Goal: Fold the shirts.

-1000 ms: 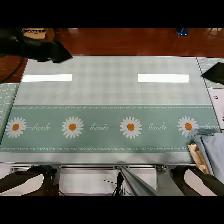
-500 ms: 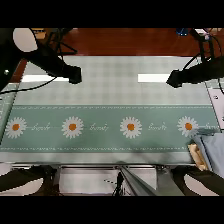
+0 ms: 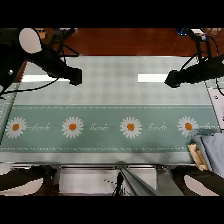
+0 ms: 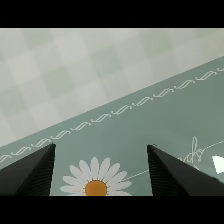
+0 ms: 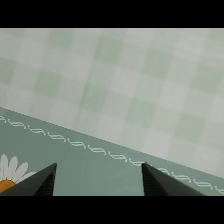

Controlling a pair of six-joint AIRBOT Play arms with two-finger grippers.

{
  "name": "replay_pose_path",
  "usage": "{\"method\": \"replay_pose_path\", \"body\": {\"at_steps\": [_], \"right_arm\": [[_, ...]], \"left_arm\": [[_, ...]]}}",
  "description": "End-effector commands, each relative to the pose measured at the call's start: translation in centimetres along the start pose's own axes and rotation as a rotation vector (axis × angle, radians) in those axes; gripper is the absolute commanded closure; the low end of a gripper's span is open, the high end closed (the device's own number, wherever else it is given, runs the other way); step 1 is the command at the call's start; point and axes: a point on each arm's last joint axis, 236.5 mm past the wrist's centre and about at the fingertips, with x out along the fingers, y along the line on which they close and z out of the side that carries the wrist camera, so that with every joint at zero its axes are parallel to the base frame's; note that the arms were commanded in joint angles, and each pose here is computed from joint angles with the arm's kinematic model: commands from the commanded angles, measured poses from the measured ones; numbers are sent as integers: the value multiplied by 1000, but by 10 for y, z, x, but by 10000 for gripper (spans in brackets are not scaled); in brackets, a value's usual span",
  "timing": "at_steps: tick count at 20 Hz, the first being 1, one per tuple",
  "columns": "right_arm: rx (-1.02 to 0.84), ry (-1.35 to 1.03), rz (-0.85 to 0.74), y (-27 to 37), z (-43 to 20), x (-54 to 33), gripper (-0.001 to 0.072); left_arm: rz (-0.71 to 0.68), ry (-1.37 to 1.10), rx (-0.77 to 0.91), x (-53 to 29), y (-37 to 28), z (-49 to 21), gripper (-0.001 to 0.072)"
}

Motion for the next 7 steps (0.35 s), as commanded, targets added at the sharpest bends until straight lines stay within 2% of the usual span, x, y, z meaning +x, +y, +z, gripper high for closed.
{"method": "replay_pose_path", "body": {"at_steps": [1,7], "right_arm": [[0,-1,0,0,0,0,117],[0,-1,0,0,0,0,117]], "left_arm": [[1,17,-1,7,0,-1,-13],[0,50,-3,20,1,-3,-13]]}}
